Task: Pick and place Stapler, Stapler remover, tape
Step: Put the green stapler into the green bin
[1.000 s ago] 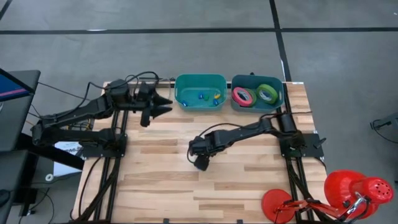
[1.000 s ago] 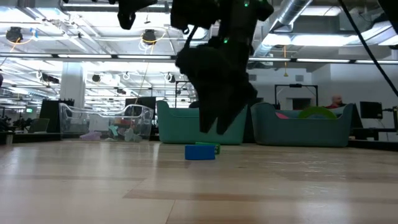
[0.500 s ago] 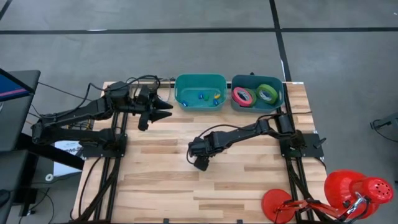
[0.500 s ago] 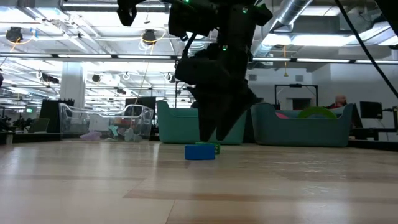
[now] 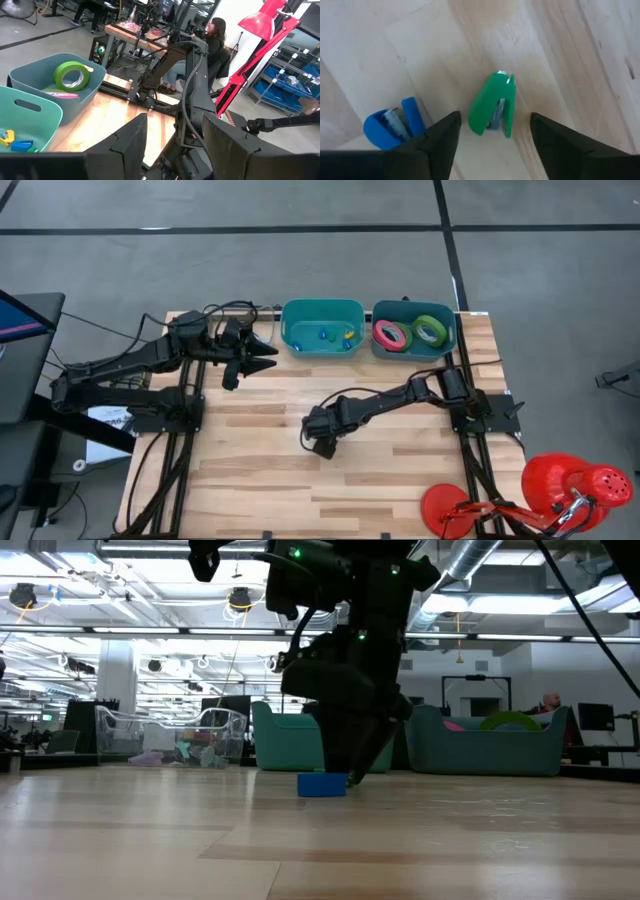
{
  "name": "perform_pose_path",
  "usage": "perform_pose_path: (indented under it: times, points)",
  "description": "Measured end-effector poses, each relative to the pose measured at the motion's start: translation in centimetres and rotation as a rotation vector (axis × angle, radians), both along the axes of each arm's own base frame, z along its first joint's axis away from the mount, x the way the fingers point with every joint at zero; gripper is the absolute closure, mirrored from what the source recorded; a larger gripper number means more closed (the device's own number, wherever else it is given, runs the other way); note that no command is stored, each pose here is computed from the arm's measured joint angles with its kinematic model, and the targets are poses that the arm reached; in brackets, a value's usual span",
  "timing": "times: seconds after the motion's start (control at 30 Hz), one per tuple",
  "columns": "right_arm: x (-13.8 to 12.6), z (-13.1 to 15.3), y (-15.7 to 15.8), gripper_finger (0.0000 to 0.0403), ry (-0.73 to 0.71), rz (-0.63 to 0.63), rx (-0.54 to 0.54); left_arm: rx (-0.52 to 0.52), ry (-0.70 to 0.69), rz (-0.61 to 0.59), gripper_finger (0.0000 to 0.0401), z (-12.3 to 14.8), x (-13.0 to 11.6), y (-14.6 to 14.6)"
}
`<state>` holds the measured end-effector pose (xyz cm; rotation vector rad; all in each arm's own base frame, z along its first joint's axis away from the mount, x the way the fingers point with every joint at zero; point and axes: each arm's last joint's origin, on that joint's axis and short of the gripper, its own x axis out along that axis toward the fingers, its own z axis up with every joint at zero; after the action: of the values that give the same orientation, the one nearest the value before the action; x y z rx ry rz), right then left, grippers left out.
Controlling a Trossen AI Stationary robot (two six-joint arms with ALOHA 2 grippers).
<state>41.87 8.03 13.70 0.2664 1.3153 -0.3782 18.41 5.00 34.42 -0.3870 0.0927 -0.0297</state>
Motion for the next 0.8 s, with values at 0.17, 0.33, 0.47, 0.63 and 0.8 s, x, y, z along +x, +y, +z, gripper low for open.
perform_pose_path:
  times: [0.17, 0.33, 0.47, 0.63, 0.8]
  points:
    - [-0.1, 0.1, 0.1, 0.0226, 0.001, -0.005, 0.002, 0.0, 0.0, 0.0, 0.022, 0.0, 0.0, 0.0]
    - [-0.1, 0.1, 0.1, 0.0286, 0.001, -0.003, 0.007, 0.0, 0.0, 0.0, 0.022, 0.0, 0.0, 0.0]
    - [-0.1, 0.2, 0.1, 0.0321, -0.004, -0.003, 0.005, 0.0, 0.0, 0.0, 0.022, 0.0, 0.0, 0.0]
    - [0.2, 0.8, 0.2, 0.0351, -0.014, 0.006, 0.004, 0.0, 0.0, 0.0, 0.022, 0.0, 0.0, 0.0]
    - [1.0, 2.6, 0.3, 0.0382, -0.04, 0.047, 0.0, 0.0, 0.0, 0.0, 0.022, 0.0, 0.0, 0.0]
